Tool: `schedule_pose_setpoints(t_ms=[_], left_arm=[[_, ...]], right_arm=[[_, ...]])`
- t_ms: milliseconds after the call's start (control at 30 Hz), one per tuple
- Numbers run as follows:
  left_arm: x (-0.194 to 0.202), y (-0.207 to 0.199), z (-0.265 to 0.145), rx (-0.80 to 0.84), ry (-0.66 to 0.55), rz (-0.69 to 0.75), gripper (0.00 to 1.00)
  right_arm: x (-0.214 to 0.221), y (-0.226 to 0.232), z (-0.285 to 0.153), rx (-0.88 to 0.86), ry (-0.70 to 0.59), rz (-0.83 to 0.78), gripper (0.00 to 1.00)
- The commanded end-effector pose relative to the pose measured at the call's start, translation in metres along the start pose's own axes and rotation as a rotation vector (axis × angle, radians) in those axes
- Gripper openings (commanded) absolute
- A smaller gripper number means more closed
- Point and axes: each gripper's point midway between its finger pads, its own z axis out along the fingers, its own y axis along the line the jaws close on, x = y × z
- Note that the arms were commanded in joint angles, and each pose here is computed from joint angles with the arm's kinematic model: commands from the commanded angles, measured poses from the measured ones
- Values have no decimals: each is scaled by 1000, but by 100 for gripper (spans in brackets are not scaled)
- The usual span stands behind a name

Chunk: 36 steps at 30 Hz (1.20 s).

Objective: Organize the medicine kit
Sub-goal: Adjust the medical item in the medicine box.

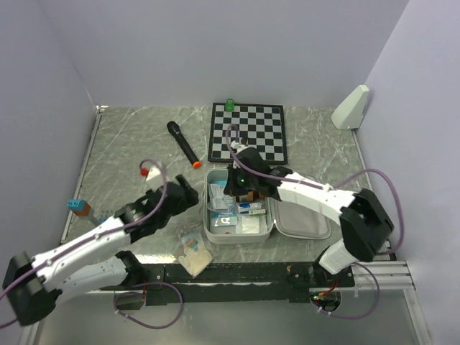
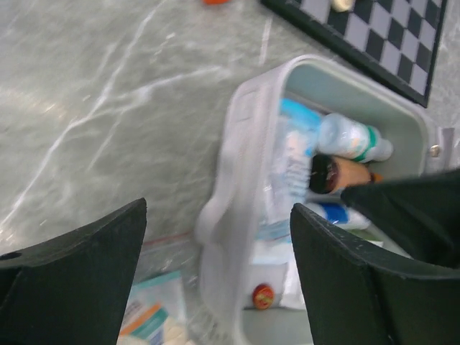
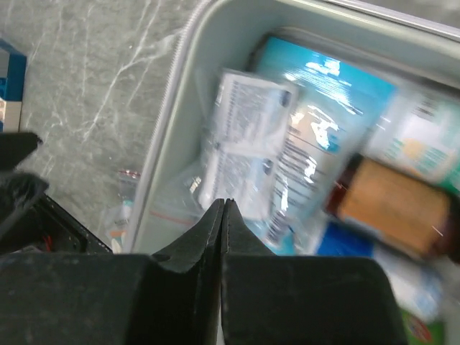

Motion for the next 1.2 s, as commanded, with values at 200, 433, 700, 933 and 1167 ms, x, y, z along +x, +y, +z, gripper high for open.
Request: schedule_pose_setpoints(t_ms=[200,433,700,933,1167], left_arm=[[11,23,-16,57,4,-146,79],[23,28,-8,4,51,-116,79],[19,29,-10,19,29,-116,80],[8,24,-13,38,-12,-92,86],[18,-18,1,164,50,11,86]], right_arm=[[2,26,64,-66,81,10,0],[19,2,83,49,151,30,0],[-15,13,59,39,19,0,5],[-58,51,0,-77,-127,-7,45],[-68,4,-93,190,-255,-25,47]])
